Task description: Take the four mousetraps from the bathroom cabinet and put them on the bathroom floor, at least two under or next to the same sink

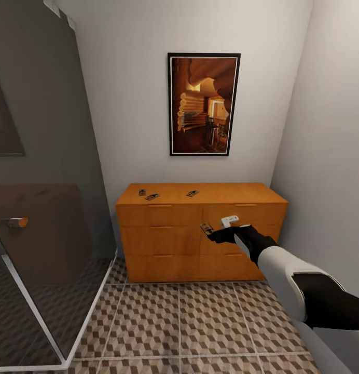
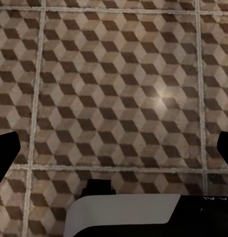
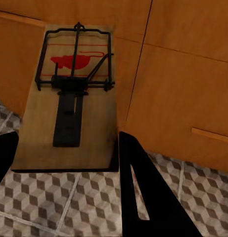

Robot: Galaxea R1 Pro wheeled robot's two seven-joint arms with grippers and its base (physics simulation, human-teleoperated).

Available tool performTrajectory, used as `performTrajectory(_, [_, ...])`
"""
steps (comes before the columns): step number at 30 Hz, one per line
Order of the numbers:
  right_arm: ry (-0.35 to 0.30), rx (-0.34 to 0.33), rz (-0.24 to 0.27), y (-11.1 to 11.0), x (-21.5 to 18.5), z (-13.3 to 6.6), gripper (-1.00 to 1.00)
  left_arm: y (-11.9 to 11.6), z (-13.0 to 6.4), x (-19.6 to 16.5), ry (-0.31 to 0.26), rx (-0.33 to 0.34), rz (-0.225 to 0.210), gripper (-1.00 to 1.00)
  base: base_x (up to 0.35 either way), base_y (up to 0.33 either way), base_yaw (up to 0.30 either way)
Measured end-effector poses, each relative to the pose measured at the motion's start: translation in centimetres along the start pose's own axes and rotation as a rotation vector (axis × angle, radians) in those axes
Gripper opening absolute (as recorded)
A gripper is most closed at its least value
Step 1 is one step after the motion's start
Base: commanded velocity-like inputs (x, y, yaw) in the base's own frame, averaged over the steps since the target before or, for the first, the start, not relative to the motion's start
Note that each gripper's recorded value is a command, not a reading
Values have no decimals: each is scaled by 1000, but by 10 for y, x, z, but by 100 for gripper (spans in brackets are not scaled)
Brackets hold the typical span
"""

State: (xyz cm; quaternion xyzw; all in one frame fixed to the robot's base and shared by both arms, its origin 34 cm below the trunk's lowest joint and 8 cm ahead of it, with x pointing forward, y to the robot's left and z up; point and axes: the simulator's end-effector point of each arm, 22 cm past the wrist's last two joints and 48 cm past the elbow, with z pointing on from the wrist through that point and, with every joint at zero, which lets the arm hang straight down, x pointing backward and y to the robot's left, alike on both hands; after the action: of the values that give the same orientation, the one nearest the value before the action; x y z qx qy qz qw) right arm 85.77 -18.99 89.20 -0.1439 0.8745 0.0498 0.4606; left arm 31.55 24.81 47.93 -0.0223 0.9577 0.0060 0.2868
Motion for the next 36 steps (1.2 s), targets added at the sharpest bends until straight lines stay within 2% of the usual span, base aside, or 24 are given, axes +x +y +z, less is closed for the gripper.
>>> performTrajectory(3, [3, -14, -5, 5, 23, 6, -100, 0, 0, 0, 0, 0, 0, 100, -8, 0, 0])
performTrajectory(6, [-44, -15, -21, 6, 34, 10, -100, 0, 0, 0, 0, 0, 0, 100, -3, 0, 0])
performTrajectory(10, [-9, -21, -15, 11, 110, 15, -100, 0, 0, 0, 0, 0, 0, 100, 0, 0, 0])
performTrajectory(13, [17, -24, -11, 15, 170, 14, -100, 0, 0, 1, 1, 0, 0, 100, 0, 0, 0])
performTrajectory(15, [15, -26, -9, 17, 196, 11, -100, 0, 0, 0, 0, 0, 0, 100, 0, 0, 0])
performTrajectory(20, [29, -43, -14, 32, 288, -7, -100, 0, 0, 0, 0, 0, 0, 100, 0, 0, 0])
performTrajectory(28, [22, -77, -8, 65, 376, -40, -100, 0, 0, 0, 0, 0, 0, 100, 0, 0, 0])
performTrajectory(31, [26, -71, 1, 74, 404, -53, -100, 0, 0, 0, 0, 0, 0, 100, 0, 0, 0])
performTrajectory(36, [52, -25, 22, 85, 451, -76, -100, 0, 0, 0, 0, 0, 0, 100, 0, 0, 0])
